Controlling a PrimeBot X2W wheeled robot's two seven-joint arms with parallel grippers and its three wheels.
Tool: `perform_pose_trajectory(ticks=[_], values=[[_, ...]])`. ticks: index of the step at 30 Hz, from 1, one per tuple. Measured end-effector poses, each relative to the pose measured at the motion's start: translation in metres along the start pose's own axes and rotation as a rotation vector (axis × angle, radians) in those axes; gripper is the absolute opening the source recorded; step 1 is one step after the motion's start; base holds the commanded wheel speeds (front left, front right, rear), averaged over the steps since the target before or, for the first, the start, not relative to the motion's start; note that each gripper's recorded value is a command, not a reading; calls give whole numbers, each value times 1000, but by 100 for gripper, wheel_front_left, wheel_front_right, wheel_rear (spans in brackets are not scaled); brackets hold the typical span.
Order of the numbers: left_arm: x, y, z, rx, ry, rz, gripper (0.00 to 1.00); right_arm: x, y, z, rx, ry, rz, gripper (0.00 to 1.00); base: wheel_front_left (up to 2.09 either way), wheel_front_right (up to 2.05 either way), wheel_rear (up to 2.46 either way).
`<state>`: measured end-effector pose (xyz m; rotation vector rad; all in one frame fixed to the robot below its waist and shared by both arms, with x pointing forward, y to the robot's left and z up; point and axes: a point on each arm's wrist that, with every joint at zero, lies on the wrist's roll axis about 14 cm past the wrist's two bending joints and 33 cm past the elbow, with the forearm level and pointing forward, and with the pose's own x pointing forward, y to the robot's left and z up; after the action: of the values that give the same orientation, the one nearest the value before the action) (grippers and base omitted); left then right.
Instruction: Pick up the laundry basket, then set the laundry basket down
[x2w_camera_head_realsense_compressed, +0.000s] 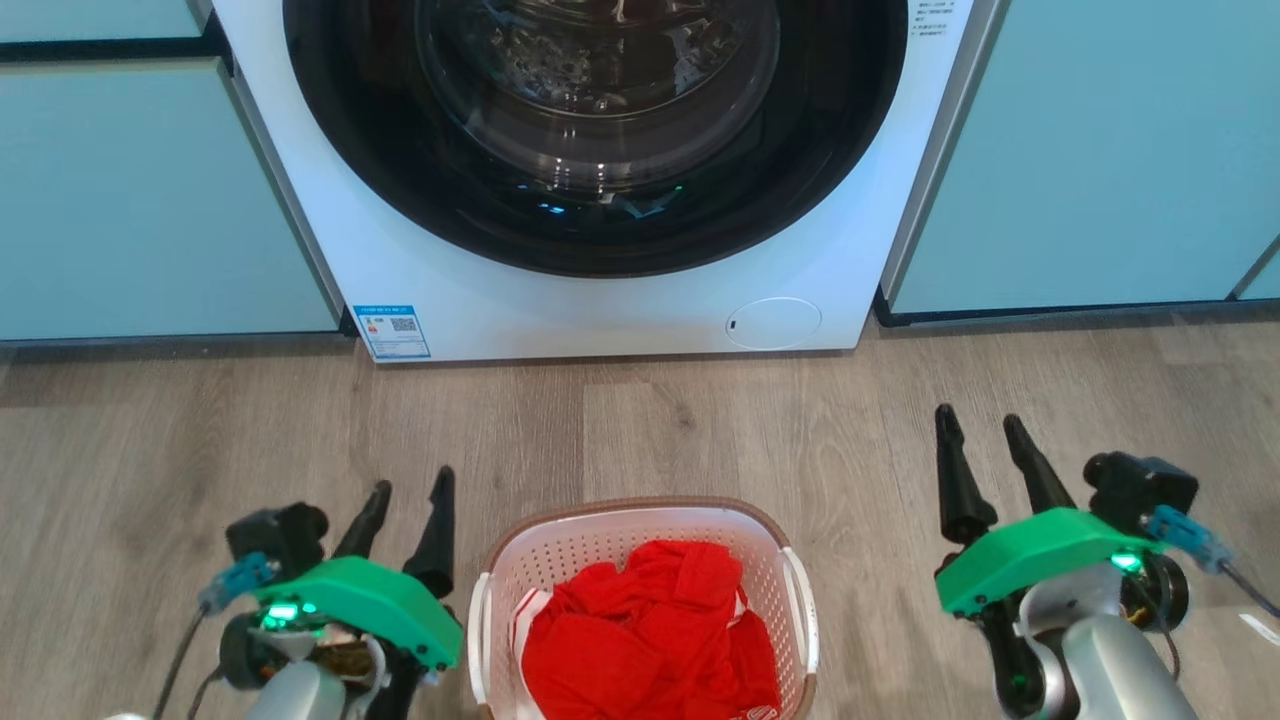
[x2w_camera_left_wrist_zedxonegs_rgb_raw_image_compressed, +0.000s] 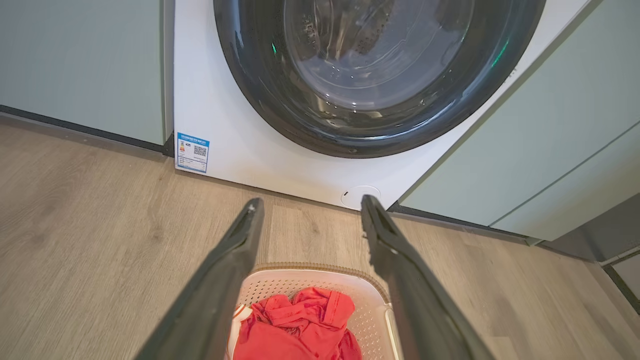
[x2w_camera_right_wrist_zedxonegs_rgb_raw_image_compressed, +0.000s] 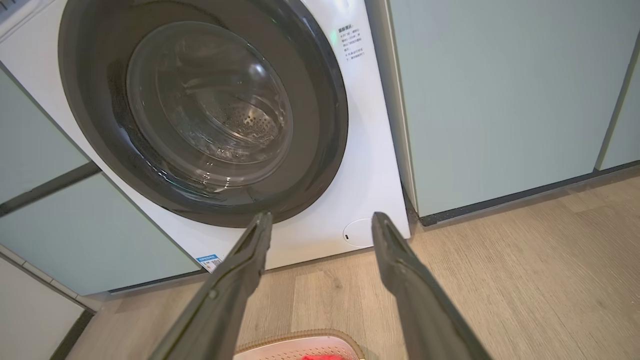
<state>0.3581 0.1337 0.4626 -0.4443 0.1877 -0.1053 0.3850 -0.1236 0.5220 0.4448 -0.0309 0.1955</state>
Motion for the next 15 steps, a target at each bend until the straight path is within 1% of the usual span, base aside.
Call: perform_pose_trajectory(ticks=[4, 7, 9, 15], values=[[3, -8, -1, 41, -3, -33, 100, -1, 2, -7, -27, 19, 6, 100, 0, 0, 0], [5, -14, 8, 118, -36, -50, 100, 0, 6, -8, -58, 19, 24, 100, 0, 0, 0], [7, -21, 26, 175, -99, -49, 100, 3, 10, -6, -75, 9, 39, 100, 0, 0, 0], [5, -33, 81, 269, -304, 8, 100, 8, 18, 7, -129, -38, 69, 100, 0, 0, 0]])
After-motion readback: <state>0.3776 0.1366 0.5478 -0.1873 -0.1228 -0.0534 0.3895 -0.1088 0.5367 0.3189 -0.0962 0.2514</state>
